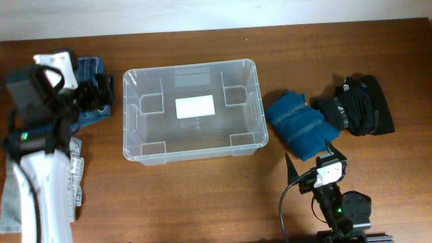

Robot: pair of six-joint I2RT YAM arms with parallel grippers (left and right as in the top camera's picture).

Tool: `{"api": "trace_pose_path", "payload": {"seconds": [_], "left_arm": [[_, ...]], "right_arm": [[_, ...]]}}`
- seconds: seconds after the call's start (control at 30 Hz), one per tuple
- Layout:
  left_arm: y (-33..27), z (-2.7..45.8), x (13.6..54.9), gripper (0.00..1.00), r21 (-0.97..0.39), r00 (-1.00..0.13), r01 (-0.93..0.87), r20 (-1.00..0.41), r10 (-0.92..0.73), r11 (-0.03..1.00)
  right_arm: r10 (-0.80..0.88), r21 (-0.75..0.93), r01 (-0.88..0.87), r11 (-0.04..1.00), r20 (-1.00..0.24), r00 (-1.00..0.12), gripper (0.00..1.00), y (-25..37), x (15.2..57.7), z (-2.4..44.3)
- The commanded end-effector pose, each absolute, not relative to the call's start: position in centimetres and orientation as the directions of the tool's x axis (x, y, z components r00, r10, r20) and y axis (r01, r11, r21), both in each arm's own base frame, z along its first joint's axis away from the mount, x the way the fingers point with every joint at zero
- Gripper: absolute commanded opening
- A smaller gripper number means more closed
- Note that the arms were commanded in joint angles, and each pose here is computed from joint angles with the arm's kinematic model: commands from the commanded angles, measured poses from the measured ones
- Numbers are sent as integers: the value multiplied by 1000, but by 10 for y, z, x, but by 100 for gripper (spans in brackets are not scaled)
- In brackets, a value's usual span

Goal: Pack container
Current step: 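Reach the left gripper to the dark-blue jeans and grasp their edge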

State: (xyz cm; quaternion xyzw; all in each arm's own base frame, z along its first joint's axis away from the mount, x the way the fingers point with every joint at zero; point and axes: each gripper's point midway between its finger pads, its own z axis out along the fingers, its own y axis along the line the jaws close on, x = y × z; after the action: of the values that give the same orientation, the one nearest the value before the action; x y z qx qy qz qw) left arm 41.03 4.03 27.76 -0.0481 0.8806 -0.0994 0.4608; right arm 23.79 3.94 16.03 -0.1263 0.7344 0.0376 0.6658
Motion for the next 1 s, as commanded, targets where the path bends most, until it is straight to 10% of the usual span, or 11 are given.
{"api": "trace_pose_path", "payload": {"seconds": [0.0,0.97], "left_arm": [[62,263,443,99,-229,-553,-1,-811,-191,973],[317,97,512,99,-162,-468,-440,-798,-380,883]], "right_arm": [[-139,-116,-233,965,-987,-82,98,38,238,158],[-139,-116,-233,965,-987,-82,98,38,238,158]]}}
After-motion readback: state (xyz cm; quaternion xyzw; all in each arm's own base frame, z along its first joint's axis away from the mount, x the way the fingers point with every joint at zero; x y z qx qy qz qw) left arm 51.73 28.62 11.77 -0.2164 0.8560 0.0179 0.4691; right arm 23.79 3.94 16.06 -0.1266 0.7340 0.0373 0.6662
